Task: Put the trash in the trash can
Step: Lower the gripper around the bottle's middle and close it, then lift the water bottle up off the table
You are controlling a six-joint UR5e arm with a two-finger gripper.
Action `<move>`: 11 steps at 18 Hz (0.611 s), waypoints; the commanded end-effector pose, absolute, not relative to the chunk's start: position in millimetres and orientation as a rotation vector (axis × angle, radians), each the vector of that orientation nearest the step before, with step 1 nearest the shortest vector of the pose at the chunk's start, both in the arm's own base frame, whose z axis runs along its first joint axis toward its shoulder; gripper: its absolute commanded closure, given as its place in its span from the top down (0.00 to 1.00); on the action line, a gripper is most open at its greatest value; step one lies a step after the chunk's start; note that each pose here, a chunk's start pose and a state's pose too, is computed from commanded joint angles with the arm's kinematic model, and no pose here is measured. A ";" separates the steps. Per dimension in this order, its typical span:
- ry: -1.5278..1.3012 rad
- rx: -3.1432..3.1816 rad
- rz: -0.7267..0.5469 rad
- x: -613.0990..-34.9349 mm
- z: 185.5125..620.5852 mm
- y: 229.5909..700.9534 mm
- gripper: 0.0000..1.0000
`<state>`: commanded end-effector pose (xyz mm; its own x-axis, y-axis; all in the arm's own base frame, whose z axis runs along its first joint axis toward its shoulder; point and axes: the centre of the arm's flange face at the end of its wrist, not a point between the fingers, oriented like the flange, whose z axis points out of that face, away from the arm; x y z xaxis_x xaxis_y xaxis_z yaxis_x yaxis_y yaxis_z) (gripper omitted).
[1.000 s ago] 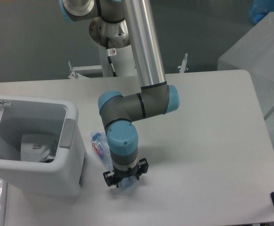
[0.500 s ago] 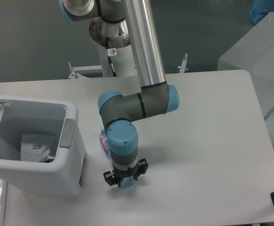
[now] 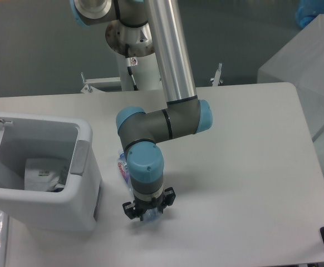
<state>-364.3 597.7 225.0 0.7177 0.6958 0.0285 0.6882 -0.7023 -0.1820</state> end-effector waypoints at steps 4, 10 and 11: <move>-1.065 -2.602 0.133 -395.5 303.0 610.2 0.59; -1.034 -2.397 0.219 -423.4 416.6 607.2 0.59; -1.021 -2.371 0.202 -423.5 431.1 607.3 0.59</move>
<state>-423.5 607.3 431.1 0.7010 0.7092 0.0747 0.6273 -0.5633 -0.5377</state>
